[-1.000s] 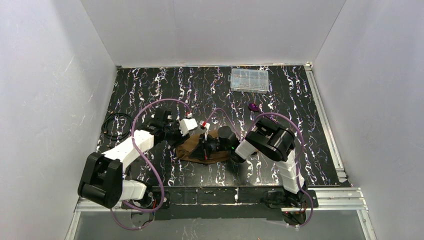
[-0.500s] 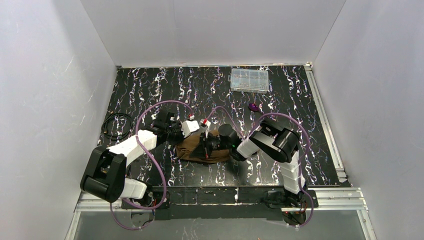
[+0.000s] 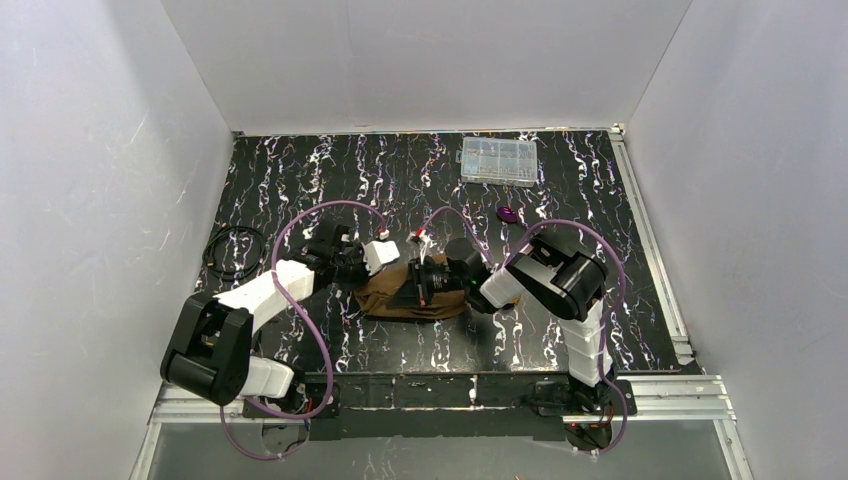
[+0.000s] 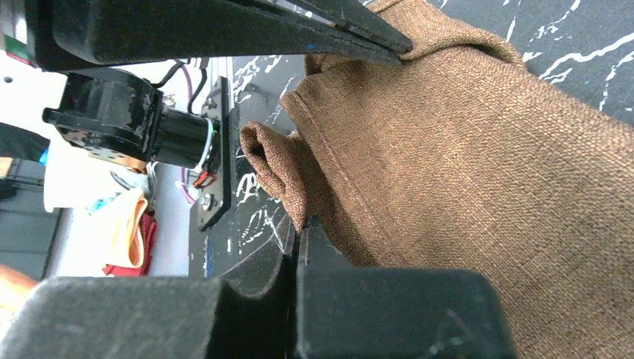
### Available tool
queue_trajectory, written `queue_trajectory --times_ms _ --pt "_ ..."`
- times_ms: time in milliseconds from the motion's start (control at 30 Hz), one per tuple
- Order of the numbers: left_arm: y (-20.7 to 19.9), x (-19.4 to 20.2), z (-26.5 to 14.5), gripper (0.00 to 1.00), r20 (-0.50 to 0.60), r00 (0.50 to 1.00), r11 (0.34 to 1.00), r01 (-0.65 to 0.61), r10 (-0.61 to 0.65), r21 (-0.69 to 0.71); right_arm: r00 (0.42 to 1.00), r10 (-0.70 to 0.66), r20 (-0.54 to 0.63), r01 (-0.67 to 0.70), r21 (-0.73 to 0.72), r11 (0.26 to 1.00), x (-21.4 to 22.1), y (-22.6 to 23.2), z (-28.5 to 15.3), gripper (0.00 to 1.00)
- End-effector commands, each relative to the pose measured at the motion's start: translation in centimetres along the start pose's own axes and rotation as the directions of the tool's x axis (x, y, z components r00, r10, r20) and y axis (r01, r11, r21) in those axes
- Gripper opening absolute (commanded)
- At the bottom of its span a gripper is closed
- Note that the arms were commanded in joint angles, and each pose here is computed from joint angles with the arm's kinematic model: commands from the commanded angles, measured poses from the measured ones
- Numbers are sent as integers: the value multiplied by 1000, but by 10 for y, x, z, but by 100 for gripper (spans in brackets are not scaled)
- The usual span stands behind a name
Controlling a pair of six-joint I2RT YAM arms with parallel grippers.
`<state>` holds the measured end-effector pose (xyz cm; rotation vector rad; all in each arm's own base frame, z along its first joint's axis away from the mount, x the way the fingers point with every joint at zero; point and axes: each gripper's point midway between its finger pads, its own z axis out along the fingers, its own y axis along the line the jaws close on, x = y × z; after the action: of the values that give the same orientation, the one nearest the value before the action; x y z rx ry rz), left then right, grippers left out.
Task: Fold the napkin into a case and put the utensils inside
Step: Stuff the top corner of the smaller-rectangle-folded napkin into the folded napkin.
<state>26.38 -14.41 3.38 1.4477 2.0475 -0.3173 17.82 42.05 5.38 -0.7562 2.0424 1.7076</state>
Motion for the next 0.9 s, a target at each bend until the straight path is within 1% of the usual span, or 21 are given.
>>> queue_trajectory --times_ms 0,67,133,300,367,467,600,767,867 --pt "-6 -13 -5 0 46 999 1000 0 -1 27 998 -37 45 42 -104 994 -27 33 -1 1" --pt "-9 -12 -4 0 46 999 999 -12 11 33 998 -35 46 40 -107 993 -29 35 -2 1" --pt "-12 -12 -3 0 48 999 999 -23 21 38 999 -8 32 11 -86 996 -27 28 0 1" --pt "-21 -7 -3 0 46 997 996 -69 66 48 992 106 70 -102 -60 993 -38 15 -4 1" --pt "-22 -5 -3 0 42 997 996 -70 68 47 990 127 68 -124 -46 991 -39 12 -4 1" --pt "-23 -4 -3 0 42 997 996 -70 68 48 987 154 48 -156 21 988 -35 -1 -3 1" --pt "-22 -6 -3 0 50 997 997 -64 62 44 974 226 -15 -222 147 964 -23 -25 0 1" --pt "-15 -15 -7 0 62 997 999 -49 47 19 943 316 -102 -269 323 907 -1 -52 -5 1" --pt "-9 -24 -10 0 76 997 1000 -28 27 0 921 363 -142 -286 386 877 9 -59 -8 1"
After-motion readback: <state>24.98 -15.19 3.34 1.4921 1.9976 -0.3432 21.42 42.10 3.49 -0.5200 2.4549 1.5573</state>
